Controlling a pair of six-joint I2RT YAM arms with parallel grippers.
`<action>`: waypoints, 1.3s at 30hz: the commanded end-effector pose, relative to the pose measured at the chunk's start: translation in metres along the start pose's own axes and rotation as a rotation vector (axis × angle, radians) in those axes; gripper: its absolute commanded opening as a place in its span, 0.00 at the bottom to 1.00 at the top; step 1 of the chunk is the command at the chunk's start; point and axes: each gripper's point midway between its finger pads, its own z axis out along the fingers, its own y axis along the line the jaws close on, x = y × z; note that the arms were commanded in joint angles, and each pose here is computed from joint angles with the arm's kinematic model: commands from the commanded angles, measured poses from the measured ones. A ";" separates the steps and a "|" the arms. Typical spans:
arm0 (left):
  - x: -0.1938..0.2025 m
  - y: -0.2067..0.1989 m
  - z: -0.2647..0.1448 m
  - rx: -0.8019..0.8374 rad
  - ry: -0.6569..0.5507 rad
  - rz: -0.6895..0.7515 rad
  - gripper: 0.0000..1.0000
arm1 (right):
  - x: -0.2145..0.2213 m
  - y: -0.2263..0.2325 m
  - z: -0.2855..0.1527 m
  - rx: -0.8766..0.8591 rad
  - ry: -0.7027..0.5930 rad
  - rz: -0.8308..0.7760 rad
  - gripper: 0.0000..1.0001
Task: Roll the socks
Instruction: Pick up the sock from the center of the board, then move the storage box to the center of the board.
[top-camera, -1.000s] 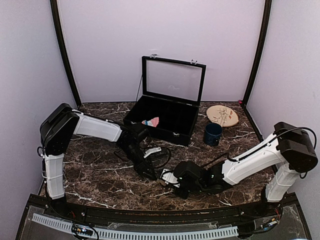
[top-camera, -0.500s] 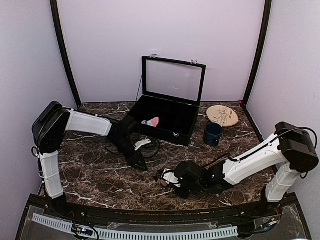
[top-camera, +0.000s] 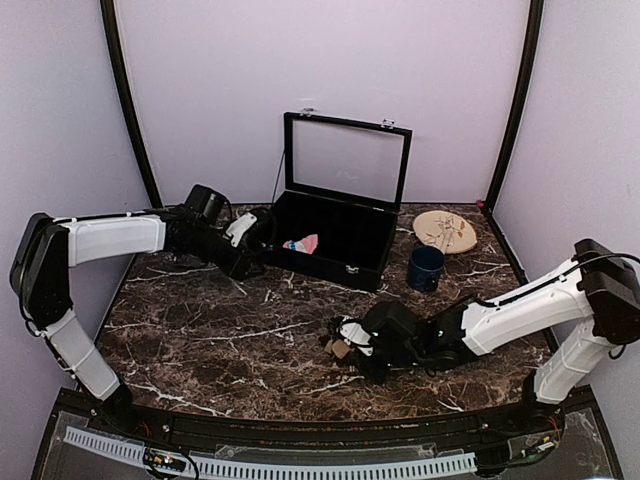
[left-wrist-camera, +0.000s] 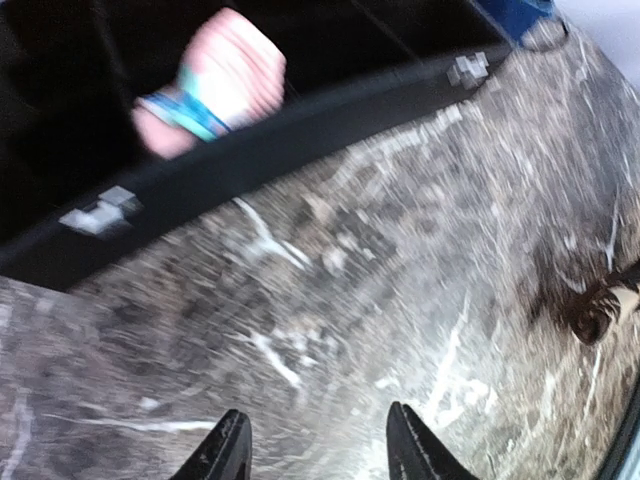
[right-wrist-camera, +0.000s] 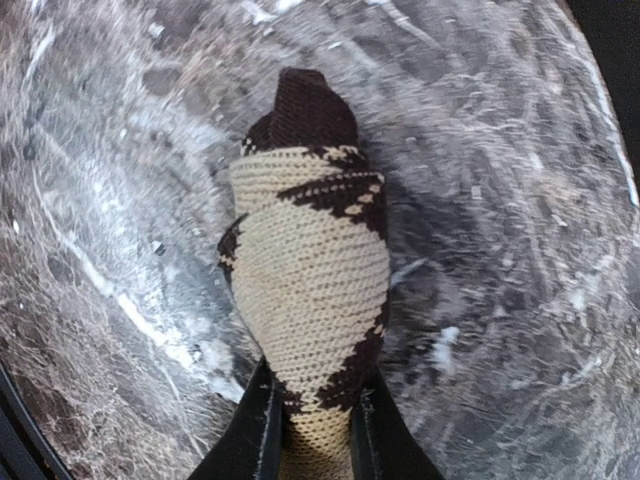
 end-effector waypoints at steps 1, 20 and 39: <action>-0.035 0.036 -0.030 -0.192 -0.154 -0.053 0.50 | -0.021 -0.015 -0.015 -0.001 -0.060 0.096 0.00; -0.087 0.140 -0.058 -0.380 -0.399 -0.348 0.55 | -0.133 -0.118 -0.051 0.205 -0.263 0.235 0.00; -0.098 0.155 0.011 -0.232 -0.270 -0.306 0.57 | -0.168 -0.215 -0.020 0.356 -0.264 0.308 0.00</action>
